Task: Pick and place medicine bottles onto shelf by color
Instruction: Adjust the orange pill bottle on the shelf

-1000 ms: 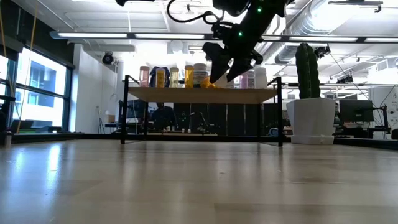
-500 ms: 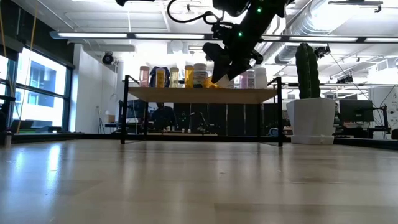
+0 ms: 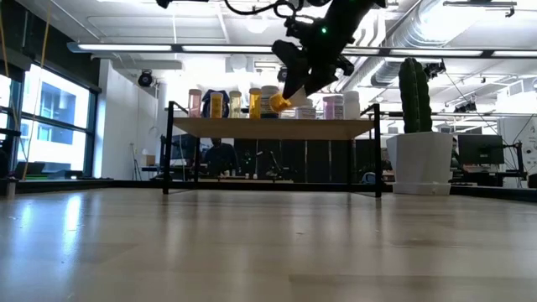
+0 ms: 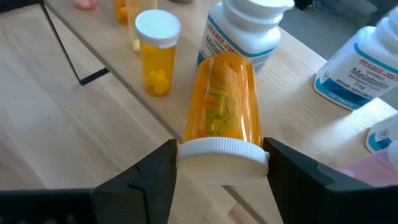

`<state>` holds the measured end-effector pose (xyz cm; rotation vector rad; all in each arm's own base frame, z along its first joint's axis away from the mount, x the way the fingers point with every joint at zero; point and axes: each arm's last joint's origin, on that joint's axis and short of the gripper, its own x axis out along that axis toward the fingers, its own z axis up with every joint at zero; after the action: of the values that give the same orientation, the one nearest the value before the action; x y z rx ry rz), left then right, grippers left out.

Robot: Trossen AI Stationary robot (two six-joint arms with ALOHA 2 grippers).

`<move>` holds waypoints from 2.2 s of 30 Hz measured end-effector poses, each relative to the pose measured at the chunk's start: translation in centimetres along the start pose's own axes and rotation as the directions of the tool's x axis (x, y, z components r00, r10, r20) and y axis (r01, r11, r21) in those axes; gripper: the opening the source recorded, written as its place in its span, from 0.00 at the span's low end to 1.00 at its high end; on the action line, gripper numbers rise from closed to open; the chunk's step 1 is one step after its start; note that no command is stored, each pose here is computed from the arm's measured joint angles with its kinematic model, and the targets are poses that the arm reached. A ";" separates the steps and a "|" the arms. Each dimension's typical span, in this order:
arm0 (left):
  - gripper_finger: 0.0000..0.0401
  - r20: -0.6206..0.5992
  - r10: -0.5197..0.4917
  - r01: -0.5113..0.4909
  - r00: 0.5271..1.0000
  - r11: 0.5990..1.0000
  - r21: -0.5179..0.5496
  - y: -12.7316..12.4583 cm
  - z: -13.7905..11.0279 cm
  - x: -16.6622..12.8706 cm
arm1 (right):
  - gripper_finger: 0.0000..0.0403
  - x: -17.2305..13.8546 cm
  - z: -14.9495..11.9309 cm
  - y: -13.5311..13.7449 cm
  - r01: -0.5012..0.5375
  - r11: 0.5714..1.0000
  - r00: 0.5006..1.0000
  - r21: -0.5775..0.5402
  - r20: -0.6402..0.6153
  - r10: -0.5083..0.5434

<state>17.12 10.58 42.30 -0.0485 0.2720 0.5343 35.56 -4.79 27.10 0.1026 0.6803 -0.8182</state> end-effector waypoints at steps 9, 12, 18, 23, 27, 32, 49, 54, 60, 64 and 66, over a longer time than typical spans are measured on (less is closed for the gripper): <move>0.58 -0.009 0.000 0.000 1.000 1.000 0.026 0.0 -0.1 0.0 | 0.51 -1.9 1.2 0.0 0.015 1.000 0.999 0.013 -0.048 -0.015; 0.58 -0.016 0.000 0.001 1.000 1.000 0.026 0.0 -0.2 0.0 | 0.51 -2.7 2.0 0.2 0.002 1.000 0.999 -0.011 -0.035 -0.002; 0.58 -0.094 -0.003 0.008 0.996 0.998 0.057 0.0 -0.9 0.0 | 0.51 -4.6 3.9 -0.1 -0.012 0.993 1.000 -0.114 -0.026 0.009; 0.58 -0.161 -0.005 0.013 0.987 0.999 0.049 0.0 -1.6 -0.1 | 0.51 -5.8 5.6 -0.8 -0.020 0.968 1.000 -0.249 -0.009 0.019; 0.58 -0.208 -0.007 0.008 0.978 1.000 0.005 -0.1 -2.0 -0.2 | 0.51 -6.7 7.1 -1.2 -0.061 0.934 0.997 -0.352 0.018 0.072; 0.58 -0.242 -0.019 -0.002 0.970 0.996 -0.089 -0.1 -2.3 -0.3 | 0.51 -7.8 9.7 -2.2 -0.112 0.869 0.981 -0.481 0.085 0.174; 0.58 -0.216 -0.312 0.102 0.925 0.752 -0.651 -0.9 -2.2 -0.4 | 0.51 -9.8 11.9 -2.1 -0.311 0.458 0.757 -0.833 0.074 0.649; 0.58 -0.201 -0.425 0.146 0.883 0.654 -0.742 -1.3 -2.2 -0.5 | 0.51 -10.7 11.9 -1.1 -0.349 0.356 0.640 -0.867 0.057 0.767; 0.58 -0.191 -0.519 0.210 0.833 0.616 -0.759 -2.4 -2.1 -0.3 | 0.51 -12.0 11.7 0.3 -0.380 0.319 0.555 -0.869 0.062 0.830; 0.58 -0.183 -0.621 0.306 0.762 0.595 -0.743 -3.6 -2.0 -0.2 | 0.51 -12.9 11.3 1.2 -0.435 0.327 0.528 -0.839 0.057 0.847; 0.59 -0.187 -0.665 0.343 0.724 0.581 -0.739 -4.2 -2.0 -0.1 | 0.51 -13.3 11.2 1.7 -0.458 0.332 0.516 -0.825 0.057 0.855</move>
<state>18.71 6.73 40.24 -0.9577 0.4910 -0.0257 36.08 1.14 43.53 -0.5366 0.3438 0.3615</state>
